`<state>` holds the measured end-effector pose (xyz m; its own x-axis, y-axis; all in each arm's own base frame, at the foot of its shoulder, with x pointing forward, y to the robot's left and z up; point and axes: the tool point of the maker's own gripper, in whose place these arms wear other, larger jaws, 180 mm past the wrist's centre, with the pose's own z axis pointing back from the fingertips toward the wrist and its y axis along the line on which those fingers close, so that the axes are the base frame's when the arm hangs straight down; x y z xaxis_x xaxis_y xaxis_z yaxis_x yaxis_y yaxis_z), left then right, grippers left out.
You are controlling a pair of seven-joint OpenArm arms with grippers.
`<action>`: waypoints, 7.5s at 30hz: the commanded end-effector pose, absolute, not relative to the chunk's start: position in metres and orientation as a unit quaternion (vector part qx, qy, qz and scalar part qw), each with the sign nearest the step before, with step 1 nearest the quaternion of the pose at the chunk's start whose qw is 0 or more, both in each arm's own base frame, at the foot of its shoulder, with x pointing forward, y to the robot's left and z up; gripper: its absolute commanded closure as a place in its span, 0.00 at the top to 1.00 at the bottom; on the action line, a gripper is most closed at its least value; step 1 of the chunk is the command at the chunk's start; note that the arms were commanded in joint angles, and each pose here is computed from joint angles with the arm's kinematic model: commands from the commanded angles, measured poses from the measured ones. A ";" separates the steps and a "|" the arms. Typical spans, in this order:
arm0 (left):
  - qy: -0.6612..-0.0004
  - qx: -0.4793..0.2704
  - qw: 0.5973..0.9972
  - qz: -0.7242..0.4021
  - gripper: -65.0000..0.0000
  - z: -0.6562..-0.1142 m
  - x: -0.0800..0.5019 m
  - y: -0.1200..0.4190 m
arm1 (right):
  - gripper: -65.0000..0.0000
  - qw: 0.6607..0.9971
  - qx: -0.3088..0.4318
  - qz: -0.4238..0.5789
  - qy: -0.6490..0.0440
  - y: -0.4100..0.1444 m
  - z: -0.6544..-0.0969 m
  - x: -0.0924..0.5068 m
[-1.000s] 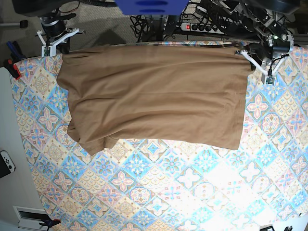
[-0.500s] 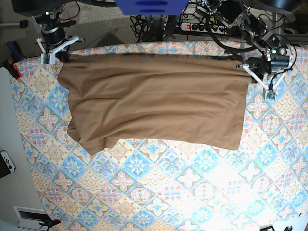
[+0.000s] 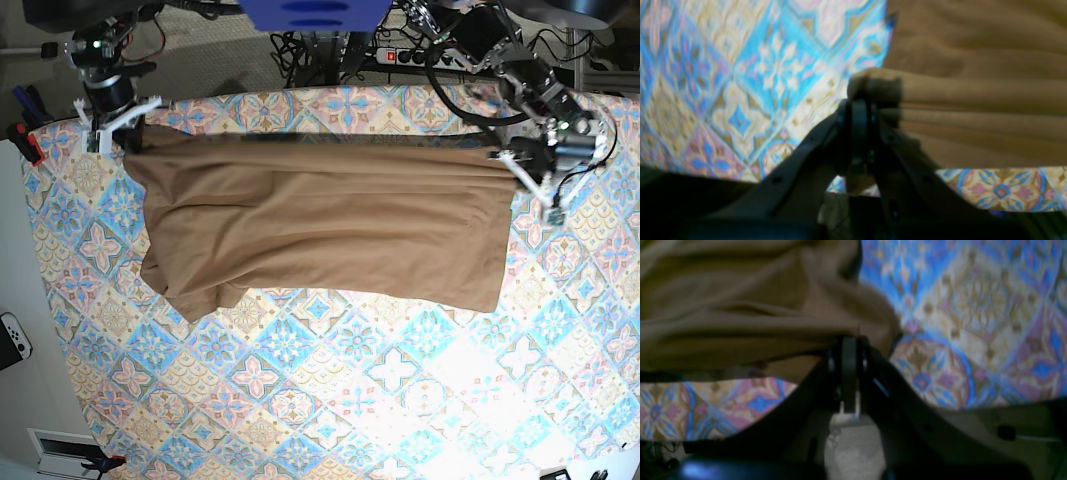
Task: Layout the t-shirt on the table in an organized manner, then fold the t-shirt properly
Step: 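Lift the held shirt edge with both grippers and drag it toward the robot, then lower the shirt edge and release it with the right gripper, then regrasp the shirt edge with the right gripper beside the left gripper's hold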
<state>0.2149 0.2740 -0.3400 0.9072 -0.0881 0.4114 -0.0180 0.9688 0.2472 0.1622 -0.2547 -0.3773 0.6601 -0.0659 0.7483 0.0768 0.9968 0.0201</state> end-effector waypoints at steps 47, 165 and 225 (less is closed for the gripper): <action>-0.251 0.049 0.966 -0.030 0.00 -0.378 0.301 0.262 | 0.00 0.891 0.019 -0.060 -0.450 -0.254 -0.378 0.201; -0.282 0.115 0.952 0.028 0.47 -0.351 0.242 0.290 | 0.46 0.911 0.142 -0.106 -0.373 -0.246 -0.407 0.225; -0.262 -0.111 0.957 0.062 0.46 -0.419 0.255 0.237 | 0.46 0.913 0.122 -0.078 -0.381 -0.245 -0.393 0.223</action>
